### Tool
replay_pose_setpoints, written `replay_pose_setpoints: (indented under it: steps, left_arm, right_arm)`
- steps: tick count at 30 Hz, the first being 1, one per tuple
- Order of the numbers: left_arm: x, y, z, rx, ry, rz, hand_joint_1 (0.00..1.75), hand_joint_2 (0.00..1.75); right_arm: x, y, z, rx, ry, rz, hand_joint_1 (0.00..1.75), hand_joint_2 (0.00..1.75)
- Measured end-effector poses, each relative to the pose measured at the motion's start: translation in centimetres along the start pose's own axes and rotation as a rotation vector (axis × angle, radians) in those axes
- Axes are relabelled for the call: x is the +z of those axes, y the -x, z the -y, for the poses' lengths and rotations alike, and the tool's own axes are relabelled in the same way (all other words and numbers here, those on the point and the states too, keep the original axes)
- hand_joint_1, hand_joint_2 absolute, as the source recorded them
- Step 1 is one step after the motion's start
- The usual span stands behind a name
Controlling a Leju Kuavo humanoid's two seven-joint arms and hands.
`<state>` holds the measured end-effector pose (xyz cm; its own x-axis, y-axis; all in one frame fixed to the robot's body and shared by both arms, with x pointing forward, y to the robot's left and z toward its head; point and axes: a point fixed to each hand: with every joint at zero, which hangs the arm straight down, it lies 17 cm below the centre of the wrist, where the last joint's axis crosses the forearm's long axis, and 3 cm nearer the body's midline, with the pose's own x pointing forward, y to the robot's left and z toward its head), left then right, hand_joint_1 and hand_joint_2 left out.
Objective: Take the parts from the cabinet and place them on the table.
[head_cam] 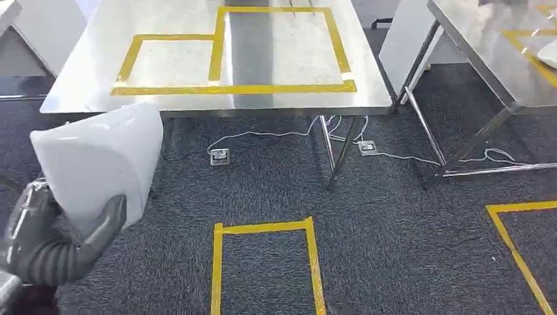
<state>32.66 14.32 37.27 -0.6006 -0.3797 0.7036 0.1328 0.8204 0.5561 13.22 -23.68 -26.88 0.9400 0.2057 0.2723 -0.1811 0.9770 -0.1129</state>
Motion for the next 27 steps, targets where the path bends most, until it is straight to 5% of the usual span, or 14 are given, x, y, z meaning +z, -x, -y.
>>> replay_pose_setpoints:
  steps: [27]
  left_arm:
    - [0.1, -0.1, 0.0, -0.006, 0.000, 0.003, 1.75, 1.75]
  right_arm:
    - [0.0, 0.1, 0.2, 0.000, 0.005, -0.006, 0.00, 1.75]
